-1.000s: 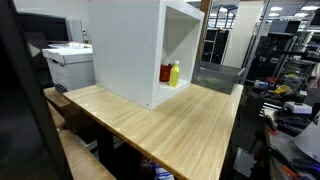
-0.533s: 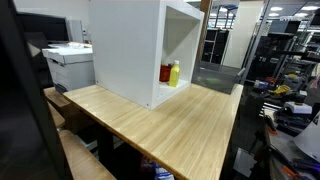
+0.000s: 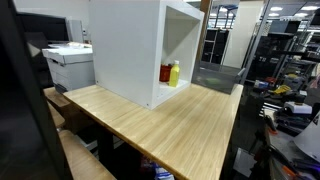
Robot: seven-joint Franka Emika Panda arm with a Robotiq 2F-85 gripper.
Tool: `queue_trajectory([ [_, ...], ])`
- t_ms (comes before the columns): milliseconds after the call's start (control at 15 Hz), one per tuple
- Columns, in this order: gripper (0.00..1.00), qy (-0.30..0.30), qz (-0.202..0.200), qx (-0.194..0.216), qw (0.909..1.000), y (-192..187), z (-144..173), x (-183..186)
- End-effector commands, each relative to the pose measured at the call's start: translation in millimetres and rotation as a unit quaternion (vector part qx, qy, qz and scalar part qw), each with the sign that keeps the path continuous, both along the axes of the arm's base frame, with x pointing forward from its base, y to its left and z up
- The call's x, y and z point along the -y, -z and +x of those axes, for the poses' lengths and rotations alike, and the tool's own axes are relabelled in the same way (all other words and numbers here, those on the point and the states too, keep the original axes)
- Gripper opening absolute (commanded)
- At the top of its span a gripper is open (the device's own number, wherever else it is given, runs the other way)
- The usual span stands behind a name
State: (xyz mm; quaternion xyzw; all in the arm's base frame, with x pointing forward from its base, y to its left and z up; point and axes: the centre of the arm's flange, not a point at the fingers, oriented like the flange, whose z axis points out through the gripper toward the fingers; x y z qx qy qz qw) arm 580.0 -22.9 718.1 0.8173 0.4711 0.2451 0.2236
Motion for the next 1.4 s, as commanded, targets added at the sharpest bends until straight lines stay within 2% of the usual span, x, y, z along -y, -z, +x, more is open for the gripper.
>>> queue_trajectory([
  [0,0.44,0.002,-0.011,0.003,0.9999,-6.7,-11.2,0.8],
  [400,0.42,0.013,-0.009,0.011,0.9998,-13.1,-9.6,9.5],
  [533,0.40,0.024,-0.004,0.016,0.9996,-20.3,-7.5,20.1],
  [867,0.42,0.056,0.010,0.042,0.9975,-47.2,-9.4,53.0],
  [1133,0.45,0.087,0.016,0.060,0.9943,-61.7,-12.4,85.9],
  [1200,0.52,0.100,0.018,0.061,0.9929,-63.3,-12.0,99.9],
  [1267,0.46,0.110,0.022,0.059,0.9919,-61.3,-11.1,109.6],
  [1333,0.53,0.121,0.026,0.057,0.9907,-58.6,-10.4,119.9],
])
